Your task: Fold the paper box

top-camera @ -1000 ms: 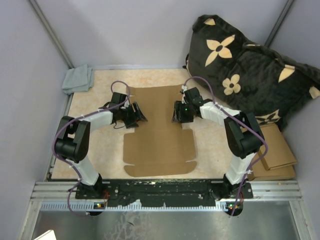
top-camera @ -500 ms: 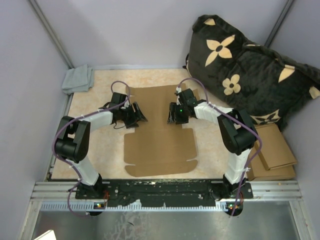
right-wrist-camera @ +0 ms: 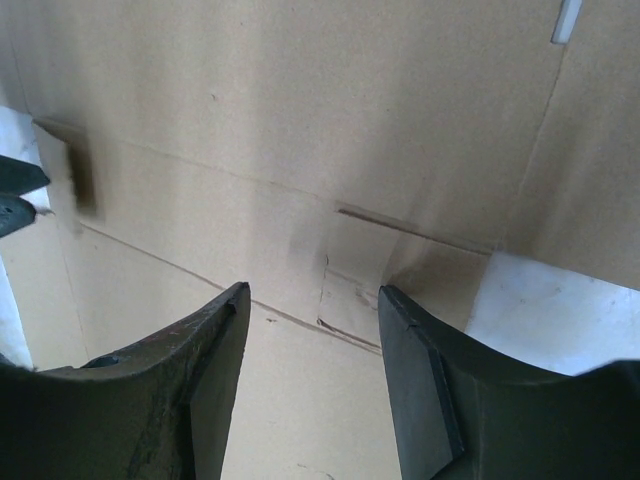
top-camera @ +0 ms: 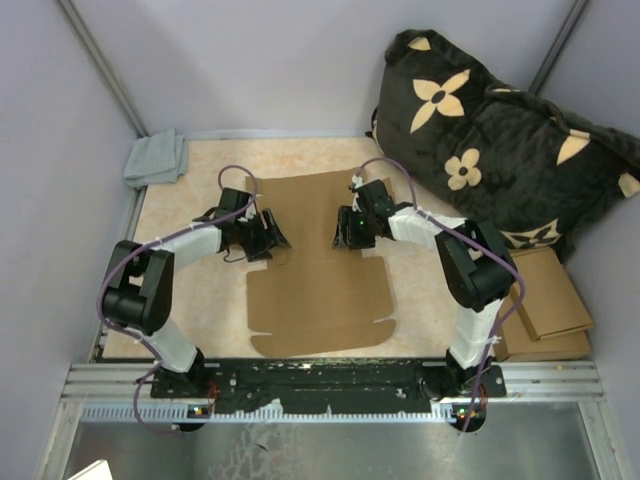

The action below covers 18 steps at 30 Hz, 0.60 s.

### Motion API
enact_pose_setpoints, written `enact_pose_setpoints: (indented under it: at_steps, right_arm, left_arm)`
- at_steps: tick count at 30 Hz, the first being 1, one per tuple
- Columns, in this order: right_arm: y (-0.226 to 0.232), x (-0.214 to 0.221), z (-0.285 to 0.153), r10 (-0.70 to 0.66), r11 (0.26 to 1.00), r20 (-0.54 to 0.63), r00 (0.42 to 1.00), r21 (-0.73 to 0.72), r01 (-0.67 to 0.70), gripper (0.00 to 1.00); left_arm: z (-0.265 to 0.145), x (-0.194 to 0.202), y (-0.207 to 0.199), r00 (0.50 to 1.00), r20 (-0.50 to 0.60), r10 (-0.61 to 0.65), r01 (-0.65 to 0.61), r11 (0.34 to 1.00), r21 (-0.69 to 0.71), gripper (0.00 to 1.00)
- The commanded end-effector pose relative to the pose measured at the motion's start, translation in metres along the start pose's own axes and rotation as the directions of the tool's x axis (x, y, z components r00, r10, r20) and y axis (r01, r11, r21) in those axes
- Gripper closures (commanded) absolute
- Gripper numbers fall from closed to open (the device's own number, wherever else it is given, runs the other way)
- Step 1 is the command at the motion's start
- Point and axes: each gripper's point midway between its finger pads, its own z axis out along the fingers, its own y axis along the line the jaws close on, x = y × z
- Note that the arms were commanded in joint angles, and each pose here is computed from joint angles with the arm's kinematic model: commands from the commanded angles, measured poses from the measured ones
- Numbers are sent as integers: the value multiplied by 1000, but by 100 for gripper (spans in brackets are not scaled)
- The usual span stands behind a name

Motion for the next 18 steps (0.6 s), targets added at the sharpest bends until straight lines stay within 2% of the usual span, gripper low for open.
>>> enact_pose_setpoints:
  at_steps: [1,8,12,18]
  right_arm:
    - [10,8,-19,-7,1000,-11,1000,-1,7,45]
    - [24,-34,-62,-69,997,109,992,54,63,41]
    - [18,-82,-82,-120,983,177,977,156,93,39]
    - [-2,-171,-91,-96,981,259,961,190,47,38]
  left_arm:
    - [-18,3,0,1000,7,30,-30,999,-34,28]
    - [-45,-40,-11,988,117,102,-90,991,-99,23]
    - [-57,-81,-17,973,203,107,-82,988,-128,22]
    - [-58,-154,-24,942,314,117,-68,984,-162,21]
